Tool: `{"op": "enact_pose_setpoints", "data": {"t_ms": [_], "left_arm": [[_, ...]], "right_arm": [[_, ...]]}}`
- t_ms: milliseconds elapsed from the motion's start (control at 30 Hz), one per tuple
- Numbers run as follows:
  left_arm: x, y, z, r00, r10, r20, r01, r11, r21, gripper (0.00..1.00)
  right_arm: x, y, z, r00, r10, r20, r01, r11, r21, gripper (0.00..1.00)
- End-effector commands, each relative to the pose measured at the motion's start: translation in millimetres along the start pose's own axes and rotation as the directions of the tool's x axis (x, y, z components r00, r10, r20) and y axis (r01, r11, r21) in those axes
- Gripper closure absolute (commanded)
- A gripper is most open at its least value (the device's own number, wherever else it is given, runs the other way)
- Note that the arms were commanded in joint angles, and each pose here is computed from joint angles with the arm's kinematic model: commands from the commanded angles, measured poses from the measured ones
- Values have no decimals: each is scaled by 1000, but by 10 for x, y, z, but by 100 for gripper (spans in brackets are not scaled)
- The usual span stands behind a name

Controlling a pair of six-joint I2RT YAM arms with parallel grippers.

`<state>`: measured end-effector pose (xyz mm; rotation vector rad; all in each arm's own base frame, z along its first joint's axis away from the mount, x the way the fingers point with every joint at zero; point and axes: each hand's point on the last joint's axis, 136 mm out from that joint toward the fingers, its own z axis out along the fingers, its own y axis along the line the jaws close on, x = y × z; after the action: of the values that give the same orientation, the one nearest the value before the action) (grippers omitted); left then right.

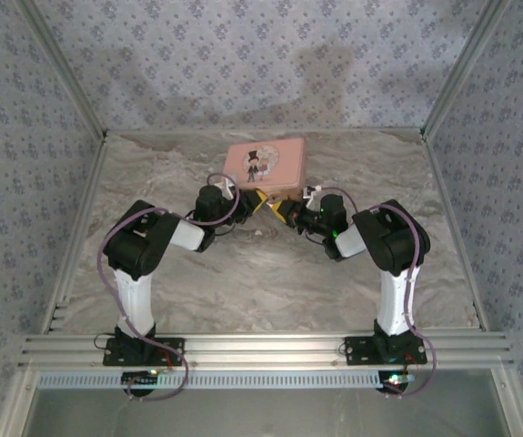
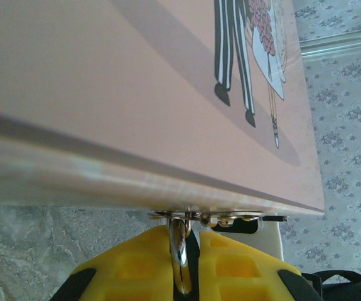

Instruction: Unlock the padlock with the key

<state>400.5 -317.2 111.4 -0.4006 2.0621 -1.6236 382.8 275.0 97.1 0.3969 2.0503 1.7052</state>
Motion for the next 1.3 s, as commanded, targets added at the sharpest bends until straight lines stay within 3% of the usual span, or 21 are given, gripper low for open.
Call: {"op": "enact_pose_setpoints", "data": {"t_ms": [0, 133, 833, 1267], "left_arm": [[246, -439, 18, 994, 60, -90, -45, 986, 162, 95], [252, -420, 18, 994, 57, -90, -42, 986, 159, 95], [170, -381, -10, 997, 52, -51, -43, 987, 158, 95], [186, -356, -9, 997, 48, -55, -39, 987, 154, 95]], "right_arm": [[58, 153, 42, 1000, -4, -1, 4, 998, -65, 100], [14, 140, 41, 997, 68, 21, -65, 993, -96, 100], [159, -12, -107, 997, 63, 42, -61, 997, -42, 100], [118, 149, -131, 995, 59, 78, -53, 996, -69, 100]]}}
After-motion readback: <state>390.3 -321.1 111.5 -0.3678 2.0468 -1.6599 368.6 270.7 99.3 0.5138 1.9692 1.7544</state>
